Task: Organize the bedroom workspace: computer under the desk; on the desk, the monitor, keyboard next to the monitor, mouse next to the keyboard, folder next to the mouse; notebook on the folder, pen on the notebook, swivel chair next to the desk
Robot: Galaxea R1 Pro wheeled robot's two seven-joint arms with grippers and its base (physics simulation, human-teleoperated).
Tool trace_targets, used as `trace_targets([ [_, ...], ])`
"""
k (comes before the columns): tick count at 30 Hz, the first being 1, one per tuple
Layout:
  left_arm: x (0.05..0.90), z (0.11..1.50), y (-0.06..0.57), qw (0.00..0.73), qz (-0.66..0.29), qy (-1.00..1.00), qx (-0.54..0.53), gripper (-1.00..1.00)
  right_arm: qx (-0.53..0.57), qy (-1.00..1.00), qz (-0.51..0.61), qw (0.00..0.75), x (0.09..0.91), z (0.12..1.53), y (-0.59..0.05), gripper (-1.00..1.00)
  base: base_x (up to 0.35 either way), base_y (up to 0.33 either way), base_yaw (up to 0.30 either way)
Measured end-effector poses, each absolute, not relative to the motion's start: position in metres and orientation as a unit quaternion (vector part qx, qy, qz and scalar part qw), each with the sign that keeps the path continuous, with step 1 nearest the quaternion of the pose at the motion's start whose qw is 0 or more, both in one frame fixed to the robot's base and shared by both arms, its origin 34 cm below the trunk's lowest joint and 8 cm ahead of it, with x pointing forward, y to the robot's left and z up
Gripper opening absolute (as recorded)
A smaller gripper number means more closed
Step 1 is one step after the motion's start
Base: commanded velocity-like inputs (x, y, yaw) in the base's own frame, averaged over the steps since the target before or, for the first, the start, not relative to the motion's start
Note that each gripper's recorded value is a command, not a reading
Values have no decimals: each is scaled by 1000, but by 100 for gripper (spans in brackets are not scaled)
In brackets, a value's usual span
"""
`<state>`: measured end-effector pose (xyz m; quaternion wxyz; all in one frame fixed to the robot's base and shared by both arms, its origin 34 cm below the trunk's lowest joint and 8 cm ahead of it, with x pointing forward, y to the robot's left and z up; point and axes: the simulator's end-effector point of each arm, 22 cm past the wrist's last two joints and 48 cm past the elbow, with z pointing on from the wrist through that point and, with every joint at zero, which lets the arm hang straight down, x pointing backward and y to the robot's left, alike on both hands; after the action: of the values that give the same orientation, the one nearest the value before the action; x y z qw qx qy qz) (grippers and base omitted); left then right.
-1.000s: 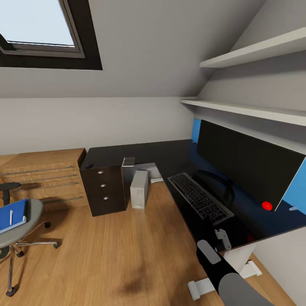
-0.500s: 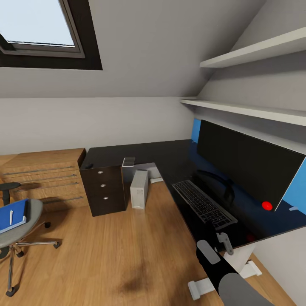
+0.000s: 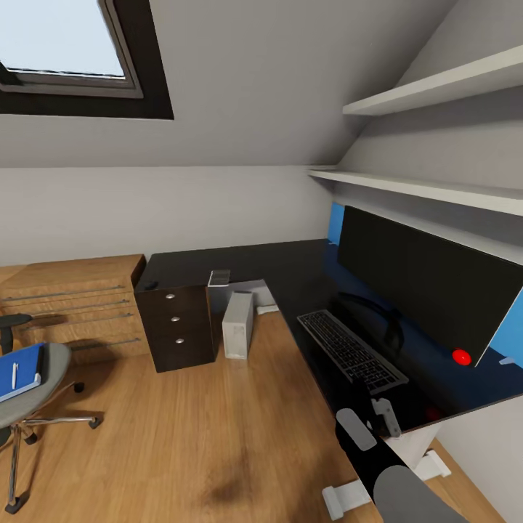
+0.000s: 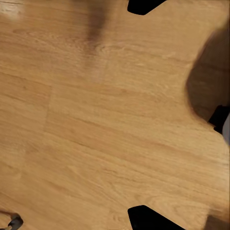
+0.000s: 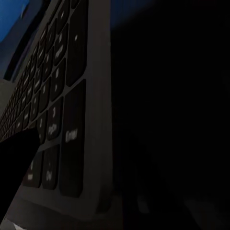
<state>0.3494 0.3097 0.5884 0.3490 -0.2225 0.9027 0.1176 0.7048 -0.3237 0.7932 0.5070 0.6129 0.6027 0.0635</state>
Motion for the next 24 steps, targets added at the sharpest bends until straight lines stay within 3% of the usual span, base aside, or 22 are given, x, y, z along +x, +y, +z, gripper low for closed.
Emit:
trace_targets([
  [10, 341, 584, 305, 340, 119, 907, -220, 100, 614, 601, 66, 507, 705, 793, -323, -100, 233, -46, 0],
  [24, 341, 583, 305, 338, 120, 907, -221, 100, 586, 598, 105, 536, 721, 809, -308, -100, 22, -13, 0],
])
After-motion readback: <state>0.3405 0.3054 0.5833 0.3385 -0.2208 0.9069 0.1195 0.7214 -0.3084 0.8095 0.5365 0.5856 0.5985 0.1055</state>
